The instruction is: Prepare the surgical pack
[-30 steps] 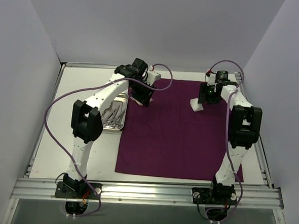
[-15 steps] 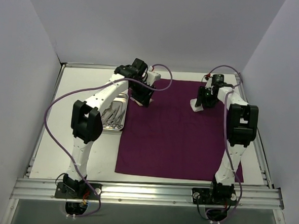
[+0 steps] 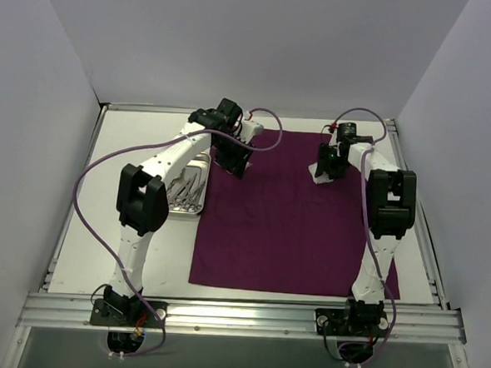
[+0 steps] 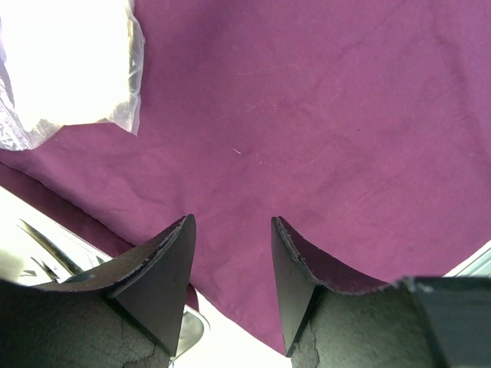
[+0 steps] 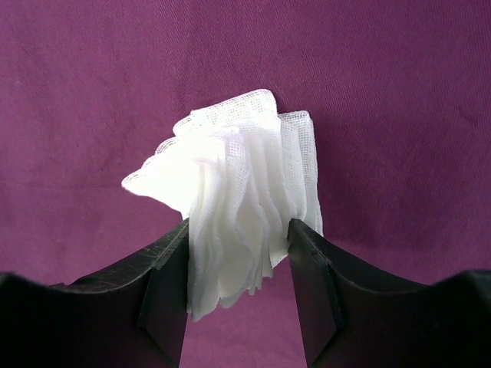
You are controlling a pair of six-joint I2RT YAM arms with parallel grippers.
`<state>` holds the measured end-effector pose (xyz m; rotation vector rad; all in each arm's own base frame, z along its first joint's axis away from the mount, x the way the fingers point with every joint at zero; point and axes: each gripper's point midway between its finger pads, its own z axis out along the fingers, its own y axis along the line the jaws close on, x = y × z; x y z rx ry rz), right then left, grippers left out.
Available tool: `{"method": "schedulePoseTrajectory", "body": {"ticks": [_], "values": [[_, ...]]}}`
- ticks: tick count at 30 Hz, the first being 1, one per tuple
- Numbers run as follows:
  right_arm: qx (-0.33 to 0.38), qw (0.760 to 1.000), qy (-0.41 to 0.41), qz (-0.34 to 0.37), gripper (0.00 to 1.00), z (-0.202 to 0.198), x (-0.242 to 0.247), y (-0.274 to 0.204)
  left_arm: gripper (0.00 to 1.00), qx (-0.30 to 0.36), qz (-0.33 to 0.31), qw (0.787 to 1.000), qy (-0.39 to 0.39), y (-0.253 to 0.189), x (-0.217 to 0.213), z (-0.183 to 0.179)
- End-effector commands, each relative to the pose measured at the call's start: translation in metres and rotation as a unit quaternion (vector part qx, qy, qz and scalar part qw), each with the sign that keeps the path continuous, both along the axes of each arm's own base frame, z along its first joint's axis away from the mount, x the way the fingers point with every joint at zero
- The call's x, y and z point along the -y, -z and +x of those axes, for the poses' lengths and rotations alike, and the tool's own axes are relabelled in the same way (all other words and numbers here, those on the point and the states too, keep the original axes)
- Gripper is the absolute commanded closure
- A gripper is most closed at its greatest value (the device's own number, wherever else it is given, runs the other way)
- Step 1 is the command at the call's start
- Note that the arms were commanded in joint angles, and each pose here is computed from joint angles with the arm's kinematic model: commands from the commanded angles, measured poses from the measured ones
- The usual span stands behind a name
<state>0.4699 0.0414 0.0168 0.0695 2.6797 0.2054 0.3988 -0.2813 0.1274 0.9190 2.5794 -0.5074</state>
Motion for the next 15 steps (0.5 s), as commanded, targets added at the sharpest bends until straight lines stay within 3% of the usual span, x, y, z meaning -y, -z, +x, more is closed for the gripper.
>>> {"method": "schedulePoseTrajectory", "body": {"ticks": [1,15], "values": [[0.0,1.0,-0.003,-0.026,0.54,-0.003,0.007,-0.019,0.46,0.039,-0.022,0.999,0.0,-0.031,0.002,0.004],[0.039,0.998,0.026,-0.033,0.53,0.009,0.015,-0.038,0.46,0.038,-0.019,0.999,0.001,-0.031,0.0,0.002]]}}
